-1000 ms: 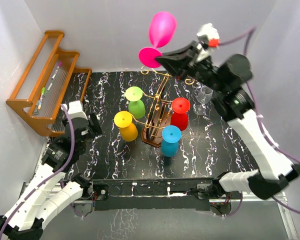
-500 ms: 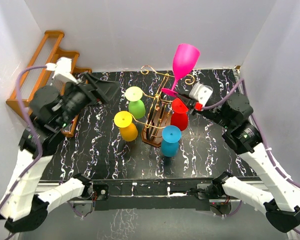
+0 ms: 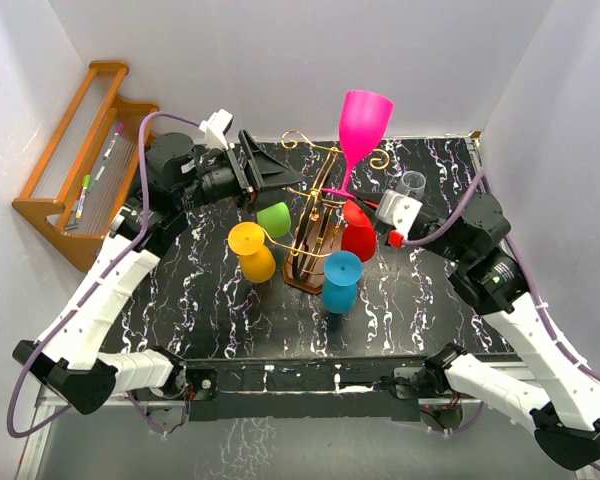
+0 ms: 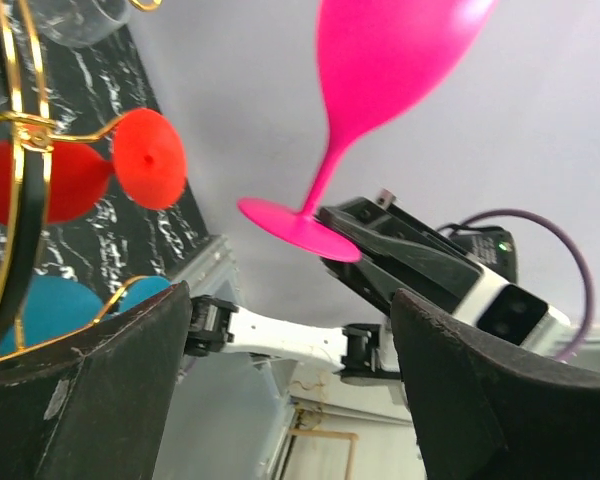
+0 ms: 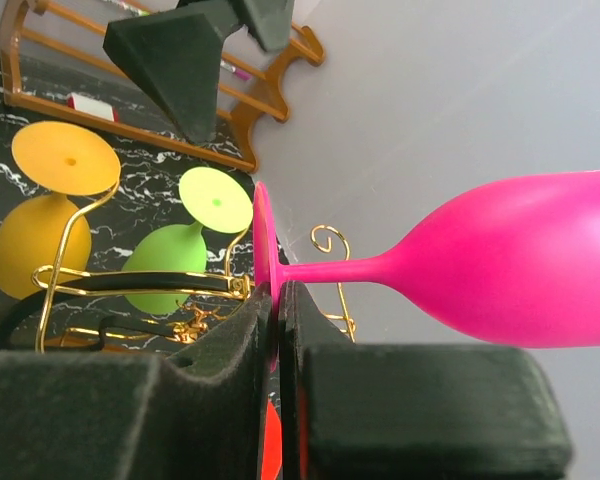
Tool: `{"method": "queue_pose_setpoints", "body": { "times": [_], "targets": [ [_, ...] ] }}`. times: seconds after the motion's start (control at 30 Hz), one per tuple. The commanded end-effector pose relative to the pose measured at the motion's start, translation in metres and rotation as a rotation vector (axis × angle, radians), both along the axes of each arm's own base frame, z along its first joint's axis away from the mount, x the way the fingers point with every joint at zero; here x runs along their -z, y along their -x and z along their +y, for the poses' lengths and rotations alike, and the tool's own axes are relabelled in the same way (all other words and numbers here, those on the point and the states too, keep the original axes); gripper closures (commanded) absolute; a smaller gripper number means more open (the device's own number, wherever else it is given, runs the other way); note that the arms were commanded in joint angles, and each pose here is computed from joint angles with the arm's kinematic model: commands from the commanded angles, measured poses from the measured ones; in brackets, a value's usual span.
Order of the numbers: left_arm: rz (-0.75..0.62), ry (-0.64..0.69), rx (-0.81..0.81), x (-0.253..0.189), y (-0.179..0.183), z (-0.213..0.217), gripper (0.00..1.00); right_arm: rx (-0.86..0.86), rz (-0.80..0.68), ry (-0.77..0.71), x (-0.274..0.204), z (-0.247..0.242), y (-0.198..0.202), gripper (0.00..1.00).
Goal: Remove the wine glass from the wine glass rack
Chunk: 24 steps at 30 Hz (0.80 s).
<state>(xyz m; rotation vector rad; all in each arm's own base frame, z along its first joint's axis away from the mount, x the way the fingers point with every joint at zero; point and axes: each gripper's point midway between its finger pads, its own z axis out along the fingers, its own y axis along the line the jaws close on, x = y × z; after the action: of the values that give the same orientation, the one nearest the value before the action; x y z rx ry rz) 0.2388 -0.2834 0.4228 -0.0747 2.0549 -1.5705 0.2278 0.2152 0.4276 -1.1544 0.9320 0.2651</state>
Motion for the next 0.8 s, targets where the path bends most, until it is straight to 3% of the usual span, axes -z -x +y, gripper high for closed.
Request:
{"method": "queue_pose_setpoints", "body": {
  "times": [0.0,0.1,0.77],
  "targets": [
    [0.05,0.199,0.097,-0.032,0.02,-0.008,0.22,0.005,-0.112,0.009,-0.023,0.002,-0.004,0.93],
    [0.075,0.256,0.09,-0.038,0.018,-0.009,0.23,0.019,-0.137,0.022,-0.018,0.005,-0.012,0.93],
    [0.195,0.277,0.026,-0.016,-0.003,-0.016,0.27,0.03,-0.262,0.013,-0.024,0.041,-0.016,0.93]
  ]
}}
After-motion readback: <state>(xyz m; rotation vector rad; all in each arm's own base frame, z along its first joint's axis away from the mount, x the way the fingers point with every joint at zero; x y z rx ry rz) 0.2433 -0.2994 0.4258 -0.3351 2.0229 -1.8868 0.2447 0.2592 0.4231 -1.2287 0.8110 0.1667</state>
